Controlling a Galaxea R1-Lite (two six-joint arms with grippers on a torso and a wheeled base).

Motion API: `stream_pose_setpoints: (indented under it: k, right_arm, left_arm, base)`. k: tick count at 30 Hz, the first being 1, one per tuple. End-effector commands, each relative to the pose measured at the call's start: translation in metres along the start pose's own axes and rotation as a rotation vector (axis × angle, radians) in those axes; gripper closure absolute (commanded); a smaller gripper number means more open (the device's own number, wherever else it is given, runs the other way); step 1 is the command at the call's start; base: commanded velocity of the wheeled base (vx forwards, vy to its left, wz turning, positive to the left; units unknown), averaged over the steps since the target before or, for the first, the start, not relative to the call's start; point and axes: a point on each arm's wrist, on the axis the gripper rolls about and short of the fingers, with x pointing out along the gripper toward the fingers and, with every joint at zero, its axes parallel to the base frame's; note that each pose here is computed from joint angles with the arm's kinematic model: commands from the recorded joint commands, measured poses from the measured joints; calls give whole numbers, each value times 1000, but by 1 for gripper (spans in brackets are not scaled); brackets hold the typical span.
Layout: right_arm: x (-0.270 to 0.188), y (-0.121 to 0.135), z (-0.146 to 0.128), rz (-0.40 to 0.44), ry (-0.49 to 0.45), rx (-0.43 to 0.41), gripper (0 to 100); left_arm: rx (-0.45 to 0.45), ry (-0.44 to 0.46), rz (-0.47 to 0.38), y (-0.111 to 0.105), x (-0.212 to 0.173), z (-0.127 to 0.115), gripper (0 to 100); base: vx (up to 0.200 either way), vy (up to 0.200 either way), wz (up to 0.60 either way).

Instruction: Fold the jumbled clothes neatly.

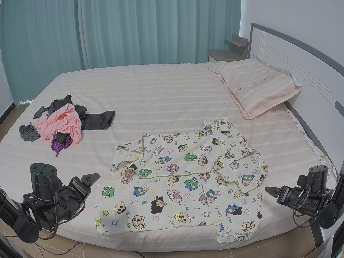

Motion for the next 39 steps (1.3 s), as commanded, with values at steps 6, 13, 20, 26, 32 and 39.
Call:
stream_pose_setpoints:
  k: [6, 13, 20, 26, 32, 39]
  right_arm:
    - [6, 7, -10, 18, 50, -21, 0]
    - [4, 9, -12, 24, 53, -29, 0]
    - [5, 8, -13, 21, 59, -30, 0]
    - [5, 8, -13, 20, 64, -30, 0]
    - [4, 9, -14, 26, 67, -33, 0]
    - [4, 10, -15, 31, 65, -37, 0]
  left_arm:
    - [-100, 27, 5, 0, 8, -1, 0]
    - [-103, 94, -36, -2, 7, -2, 0]
    - [-92, 106, -24, -1, 10, -5, 0]
    - [-79, 131, -17, 1, 8, -10, 0]
    - [-34, 168, -19, 5, 8, -12, 0]
    - [-39, 166, -15, 6, 9, -10, 0]
  base:
    - [0, 0, 0]
    - [171, 0, 0]
    - [86, 0, 0]
    - [0, 0, 0]
    - [0, 33, 0]
    - [0, 200, 0]
